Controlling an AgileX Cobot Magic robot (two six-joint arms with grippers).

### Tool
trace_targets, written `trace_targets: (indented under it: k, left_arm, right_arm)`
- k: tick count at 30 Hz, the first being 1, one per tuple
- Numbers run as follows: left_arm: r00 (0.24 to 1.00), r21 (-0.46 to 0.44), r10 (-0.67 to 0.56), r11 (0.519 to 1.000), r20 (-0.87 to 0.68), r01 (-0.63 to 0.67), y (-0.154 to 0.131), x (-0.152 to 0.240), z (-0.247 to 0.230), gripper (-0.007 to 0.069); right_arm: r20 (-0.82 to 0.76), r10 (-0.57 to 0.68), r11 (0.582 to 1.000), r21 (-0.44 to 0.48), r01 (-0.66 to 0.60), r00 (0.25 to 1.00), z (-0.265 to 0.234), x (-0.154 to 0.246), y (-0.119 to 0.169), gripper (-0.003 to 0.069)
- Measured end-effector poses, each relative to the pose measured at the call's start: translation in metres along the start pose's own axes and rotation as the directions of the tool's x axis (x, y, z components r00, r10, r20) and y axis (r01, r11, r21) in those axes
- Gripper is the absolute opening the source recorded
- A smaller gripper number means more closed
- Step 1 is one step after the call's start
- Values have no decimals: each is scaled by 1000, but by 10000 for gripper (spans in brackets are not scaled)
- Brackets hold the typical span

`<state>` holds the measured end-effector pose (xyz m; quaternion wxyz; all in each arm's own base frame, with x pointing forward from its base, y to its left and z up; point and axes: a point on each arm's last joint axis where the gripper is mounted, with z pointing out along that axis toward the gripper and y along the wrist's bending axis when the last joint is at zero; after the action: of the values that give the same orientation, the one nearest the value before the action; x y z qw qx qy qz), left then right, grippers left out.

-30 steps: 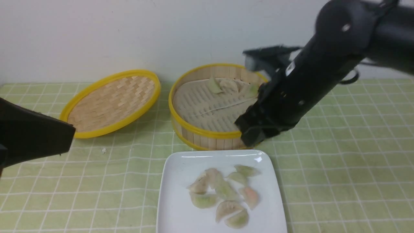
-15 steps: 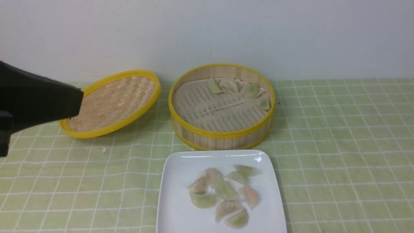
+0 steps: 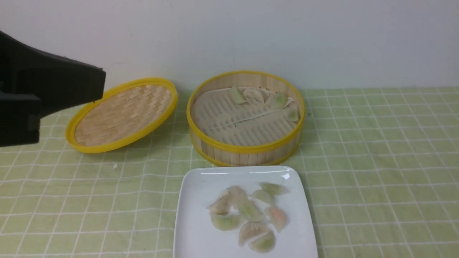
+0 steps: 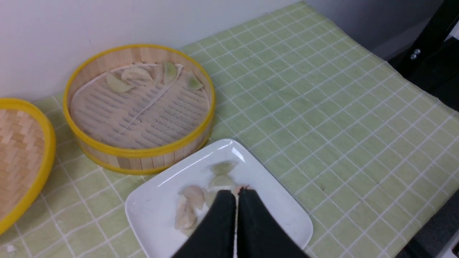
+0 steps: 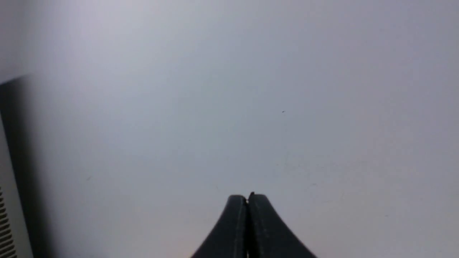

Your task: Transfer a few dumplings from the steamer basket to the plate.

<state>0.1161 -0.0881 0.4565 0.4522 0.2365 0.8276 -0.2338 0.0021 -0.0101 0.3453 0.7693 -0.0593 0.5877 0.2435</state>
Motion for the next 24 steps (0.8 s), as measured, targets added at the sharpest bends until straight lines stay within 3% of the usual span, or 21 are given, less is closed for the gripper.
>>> trace_targets:
  k: [8,15,24]
  left_arm:
    - [999,-9,40,999,24,-40,2,13,-2,-6]
    - [935,-41,69,997,349,-58,3,64,-39,-6]
    - [868,-52,78,997,490,-60,5,108,-57,-6]
  right_arm:
    - [15,26,1000,6,-26,1000,0,-1,-1,-15]
    - [16,28,1000,5,-28,999,0,-1,-1,-15]
    - [17,27,1000,5,-27,999,0,-1,-1,-15]
